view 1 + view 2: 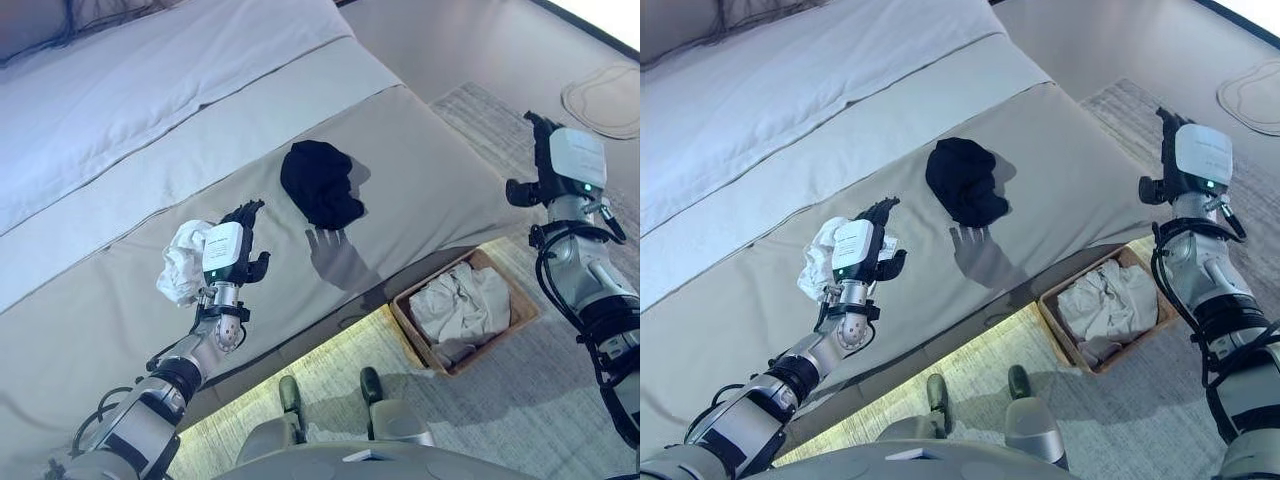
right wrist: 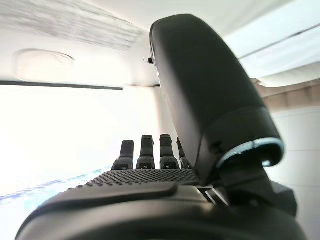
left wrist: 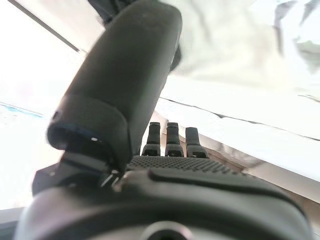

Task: Pick up the clothes from the bed and place them into the basket

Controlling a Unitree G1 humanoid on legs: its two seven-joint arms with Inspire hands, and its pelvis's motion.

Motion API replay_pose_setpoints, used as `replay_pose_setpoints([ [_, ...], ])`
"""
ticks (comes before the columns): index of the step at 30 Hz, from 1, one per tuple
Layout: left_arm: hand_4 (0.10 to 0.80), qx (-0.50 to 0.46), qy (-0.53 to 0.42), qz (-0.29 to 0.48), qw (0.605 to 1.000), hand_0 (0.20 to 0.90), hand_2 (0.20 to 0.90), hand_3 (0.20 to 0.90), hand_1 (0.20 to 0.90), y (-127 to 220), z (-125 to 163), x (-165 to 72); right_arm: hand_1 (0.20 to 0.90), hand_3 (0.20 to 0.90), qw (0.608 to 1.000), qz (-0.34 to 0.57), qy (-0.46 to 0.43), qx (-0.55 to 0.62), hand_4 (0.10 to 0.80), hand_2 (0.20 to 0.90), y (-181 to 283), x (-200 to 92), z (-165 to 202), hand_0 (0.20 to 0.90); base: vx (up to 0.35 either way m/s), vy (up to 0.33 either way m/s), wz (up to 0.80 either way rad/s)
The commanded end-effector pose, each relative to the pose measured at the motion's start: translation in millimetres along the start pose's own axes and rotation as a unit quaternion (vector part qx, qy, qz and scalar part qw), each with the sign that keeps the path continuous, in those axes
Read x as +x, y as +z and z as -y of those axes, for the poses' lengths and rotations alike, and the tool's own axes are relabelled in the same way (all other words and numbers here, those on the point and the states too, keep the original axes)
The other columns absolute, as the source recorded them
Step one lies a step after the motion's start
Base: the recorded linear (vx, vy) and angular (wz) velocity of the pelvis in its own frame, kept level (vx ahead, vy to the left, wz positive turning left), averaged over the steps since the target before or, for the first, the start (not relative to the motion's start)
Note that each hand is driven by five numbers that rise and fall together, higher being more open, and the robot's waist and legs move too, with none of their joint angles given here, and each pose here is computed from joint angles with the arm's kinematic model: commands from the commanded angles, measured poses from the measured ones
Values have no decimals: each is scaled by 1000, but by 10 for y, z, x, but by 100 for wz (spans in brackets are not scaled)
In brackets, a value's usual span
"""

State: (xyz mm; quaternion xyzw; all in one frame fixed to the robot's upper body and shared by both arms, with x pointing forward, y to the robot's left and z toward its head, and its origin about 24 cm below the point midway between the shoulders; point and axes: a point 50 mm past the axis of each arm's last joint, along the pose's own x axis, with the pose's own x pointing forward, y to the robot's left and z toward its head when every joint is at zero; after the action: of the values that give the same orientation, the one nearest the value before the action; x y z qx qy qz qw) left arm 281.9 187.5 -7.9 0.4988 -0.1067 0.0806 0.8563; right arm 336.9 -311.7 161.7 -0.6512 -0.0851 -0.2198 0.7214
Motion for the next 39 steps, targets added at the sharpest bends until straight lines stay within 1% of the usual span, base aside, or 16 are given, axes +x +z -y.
replay_pose_setpoints([
  [1,800,-22,93,56,994,900,900,900,900,143,-263,251,900,900,990,72,-122,-12,800,900,353,441,623,900,-76,20,23],
  [6,800,-15,116,56,992,900,900,900,900,133,-364,328,900,900,986,104,-127,-14,800,900,627,588,744,900,-57,25,25],
  [8,800,-14,118,58,991,900,900,900,900,131,-380,336,900,900,986,104,-128,-14,800,900,659,604,751,900,-12,-1,25],
  [11,800,3,131,84,988,900,900,900,900,126,-541,396,900,900,990,80,-120,-8,800,900,750,692,760,900,-23,-44,29],
  [15,800,0,147,102,984,900,900,900,900,137,-663,438,900,900,991,53,-122,-14,800,900,741,772,824,900,-16,-25,32],
  [18,800,-3,161,122,979,900,900,900,900,185,-733,480,900,900,990,30,-131,-28,800,900,707,878,964,900,-37,3,21],
  [23,800,-39,176,126,975,900,900,900,900,285,-786,551,900,900,989,7,-143,-30,800,900,674,973,1121,900,-28,23,18],
  [28,800,-56,187,151,969,900,900,900,900,379,-819,557,900,900,988,-4,-149,-36,800,900,661,1023,1228,900,-5,0,17],
  [31,800,-70,186,168,966,900,900,900,900,432,-840,553,900,900,990,-12,-136,-26,800,900,679,1064,1301,900,-18,4,3],
  [39,800,-80,197,176,961,900,900,900,900,491,-879,592,900,900,998,-20,-54,-1,800,900,724,1086,1148,900,-17,-25,6],
])
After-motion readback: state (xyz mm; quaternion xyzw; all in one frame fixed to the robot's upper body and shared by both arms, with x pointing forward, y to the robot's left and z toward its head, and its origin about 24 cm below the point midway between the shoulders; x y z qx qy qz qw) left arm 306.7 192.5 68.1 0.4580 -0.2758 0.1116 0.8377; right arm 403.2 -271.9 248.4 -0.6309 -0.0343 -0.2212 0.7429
